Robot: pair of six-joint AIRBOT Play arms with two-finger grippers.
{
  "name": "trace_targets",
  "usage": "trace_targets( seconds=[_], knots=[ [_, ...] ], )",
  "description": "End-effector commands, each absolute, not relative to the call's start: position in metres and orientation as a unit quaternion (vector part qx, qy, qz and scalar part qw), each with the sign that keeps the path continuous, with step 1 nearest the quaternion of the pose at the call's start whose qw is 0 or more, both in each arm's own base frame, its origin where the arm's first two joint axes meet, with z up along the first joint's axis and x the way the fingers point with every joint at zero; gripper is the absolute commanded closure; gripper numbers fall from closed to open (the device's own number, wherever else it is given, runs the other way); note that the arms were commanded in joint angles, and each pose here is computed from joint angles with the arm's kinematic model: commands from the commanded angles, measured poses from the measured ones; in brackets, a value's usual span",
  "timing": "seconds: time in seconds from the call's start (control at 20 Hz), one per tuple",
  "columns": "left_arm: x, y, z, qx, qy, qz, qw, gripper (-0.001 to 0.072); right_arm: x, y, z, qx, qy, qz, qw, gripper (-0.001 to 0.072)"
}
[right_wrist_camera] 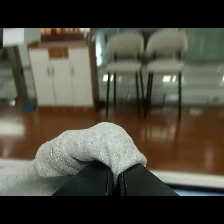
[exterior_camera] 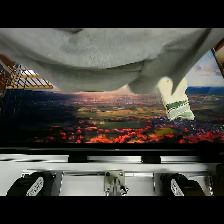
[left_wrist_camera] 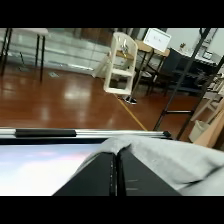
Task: Fold the shirts.
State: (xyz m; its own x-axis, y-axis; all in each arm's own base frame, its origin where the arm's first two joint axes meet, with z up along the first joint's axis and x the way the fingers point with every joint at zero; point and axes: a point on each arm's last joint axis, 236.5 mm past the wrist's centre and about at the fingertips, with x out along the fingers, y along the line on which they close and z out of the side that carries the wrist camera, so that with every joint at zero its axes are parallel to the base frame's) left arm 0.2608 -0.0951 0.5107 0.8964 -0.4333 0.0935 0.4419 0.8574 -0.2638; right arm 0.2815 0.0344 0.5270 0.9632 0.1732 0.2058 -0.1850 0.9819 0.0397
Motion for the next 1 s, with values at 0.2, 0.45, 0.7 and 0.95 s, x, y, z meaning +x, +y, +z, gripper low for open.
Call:
trace_targets(
  seconds=[0.2, 0.45, 0.7, 0.95],
  knots=[
    [0.209, -0.076, 0.411, -0.072, 0.209, -0.154, 0.963, 0.0673, 0.206, 0.039, 0.512, -0.021, -0.061, 0.074, 0.995, 0.0651],
    [0.201, -0.061, 0.345, -0.07, 0.329, -0.124, 0.933, 0.0673, 0.211, 0.044, 0.398, 0.004, 0.189, 0.094, 0.978, 0.0651],
    [0.212, -0.047, 0.264, -0.099, 0.44, -0.101, 0.887, 0.0673, 0.239, 0.048, 0.29, 0.045, 0.392, 0.116, 0.911, 0.0651],
    [0.289, -0.031, 0.224, -0.157, 0.402, -0.072, 0.899, 0.0673, 0.341, 0.073, 0.197, 0.139, 0.417, 0.146, 0.886, 0.0651]
  ],
)
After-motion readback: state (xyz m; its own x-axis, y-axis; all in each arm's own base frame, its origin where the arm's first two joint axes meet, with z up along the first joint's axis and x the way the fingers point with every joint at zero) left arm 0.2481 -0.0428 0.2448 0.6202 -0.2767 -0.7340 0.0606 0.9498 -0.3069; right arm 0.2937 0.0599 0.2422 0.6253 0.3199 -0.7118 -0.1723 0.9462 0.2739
